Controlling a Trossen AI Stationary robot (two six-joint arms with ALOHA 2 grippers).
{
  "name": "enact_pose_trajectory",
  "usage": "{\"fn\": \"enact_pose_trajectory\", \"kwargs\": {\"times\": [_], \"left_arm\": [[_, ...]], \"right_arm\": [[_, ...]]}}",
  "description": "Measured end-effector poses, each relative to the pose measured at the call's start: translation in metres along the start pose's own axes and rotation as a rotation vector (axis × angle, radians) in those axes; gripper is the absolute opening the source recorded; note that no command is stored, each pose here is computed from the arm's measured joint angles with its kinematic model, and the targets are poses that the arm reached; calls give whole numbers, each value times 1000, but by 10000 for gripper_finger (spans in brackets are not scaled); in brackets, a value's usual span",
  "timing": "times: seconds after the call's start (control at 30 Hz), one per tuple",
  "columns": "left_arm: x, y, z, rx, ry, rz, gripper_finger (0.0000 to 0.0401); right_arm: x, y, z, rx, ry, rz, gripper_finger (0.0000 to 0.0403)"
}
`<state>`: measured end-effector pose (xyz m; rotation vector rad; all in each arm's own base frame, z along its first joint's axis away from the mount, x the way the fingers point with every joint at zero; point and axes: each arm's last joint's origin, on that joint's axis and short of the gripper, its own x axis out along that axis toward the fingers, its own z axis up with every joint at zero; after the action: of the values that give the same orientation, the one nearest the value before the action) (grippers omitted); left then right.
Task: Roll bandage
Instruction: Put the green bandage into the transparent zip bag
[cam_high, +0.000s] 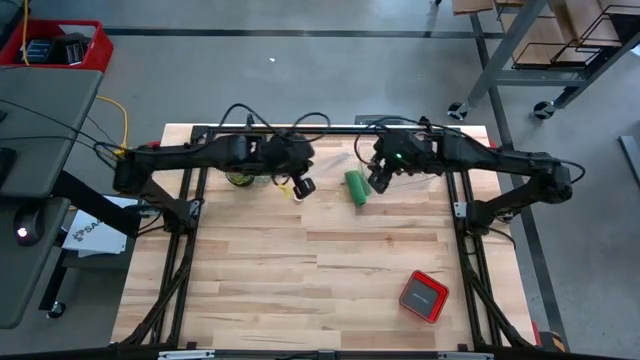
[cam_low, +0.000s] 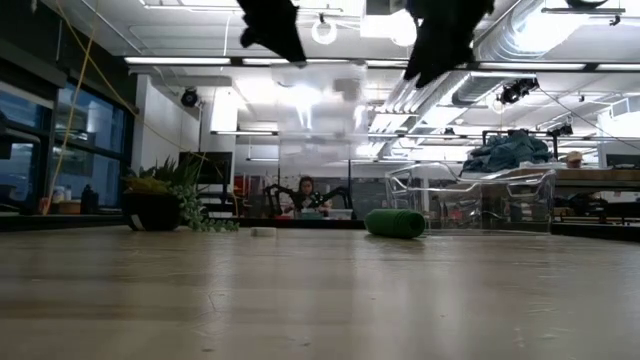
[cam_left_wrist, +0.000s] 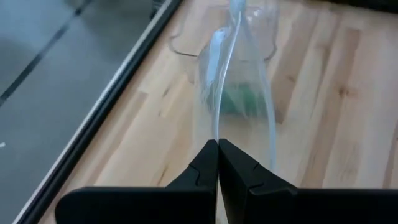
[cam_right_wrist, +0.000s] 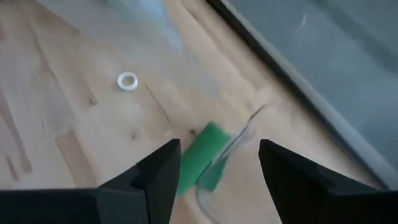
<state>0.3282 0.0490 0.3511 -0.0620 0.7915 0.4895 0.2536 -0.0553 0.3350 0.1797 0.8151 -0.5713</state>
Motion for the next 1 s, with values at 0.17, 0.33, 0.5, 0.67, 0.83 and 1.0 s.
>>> {"fn": "enact_pose_trajectory", "kwargs": {"times": [0.17,0.33,0.5,0.67,0.83,1.0], "left_arm": [[-22,3,-21,-96,-69,44,0],[-44,6,-33,-216,-163,49,0],[-57,7,-37,-261,-201,71,0],[-58,8,-37,-264,-203,72,0],[-58,8,-37,-264,-203,71,0],[-58,8,-37,-264,-203,71,0]], "right_arm": [[43,0,-4,163,147,70,212],[94,18,-3,246,234,152,209],[137,26,-17,388,368,80,209],[155,35,-28,427,423,26,208],[155,39,-34,435,418,-85,208],[151,40,-38,367,413,-174,208]]}}
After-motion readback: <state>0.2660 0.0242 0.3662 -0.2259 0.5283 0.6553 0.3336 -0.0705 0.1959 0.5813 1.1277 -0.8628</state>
